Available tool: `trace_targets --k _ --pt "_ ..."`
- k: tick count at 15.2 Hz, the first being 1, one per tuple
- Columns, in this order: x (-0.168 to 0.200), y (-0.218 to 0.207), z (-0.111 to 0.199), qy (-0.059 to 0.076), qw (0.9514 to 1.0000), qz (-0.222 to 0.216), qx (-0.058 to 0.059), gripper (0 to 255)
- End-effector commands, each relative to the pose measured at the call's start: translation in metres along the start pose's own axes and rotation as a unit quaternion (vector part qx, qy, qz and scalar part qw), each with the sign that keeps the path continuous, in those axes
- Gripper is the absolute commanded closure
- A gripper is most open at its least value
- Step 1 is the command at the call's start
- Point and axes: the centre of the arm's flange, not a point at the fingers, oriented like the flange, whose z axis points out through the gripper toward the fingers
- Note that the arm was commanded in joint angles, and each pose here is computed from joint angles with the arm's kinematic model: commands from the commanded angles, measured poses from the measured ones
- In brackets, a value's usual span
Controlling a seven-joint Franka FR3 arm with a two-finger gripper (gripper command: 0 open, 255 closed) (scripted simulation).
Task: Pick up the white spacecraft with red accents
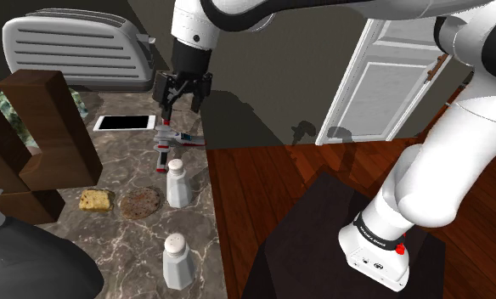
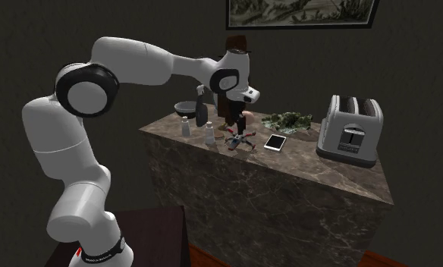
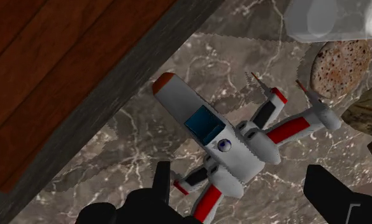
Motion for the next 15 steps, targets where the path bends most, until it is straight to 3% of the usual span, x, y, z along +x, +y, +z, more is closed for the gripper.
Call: trace_targets --k 1,3,12,13,15 --pt "0.018 -0.014 0.013 -0.003 1.0 -0.001 0.006 0" --pt "0.031 -0.026 0.023 -0.005 0.9999 -0.002 0.01 0" --pt "0.027 -0.018 0.062 -0.005 0.9999 -0.002 0.01 0" --pt "0.027 -0.018 0.062 -0.005 0.9999 -0.002 0.01 255" --pt "0.026 -0.018 0.062 -0.005 0.9999 -0.002 0.01 255"
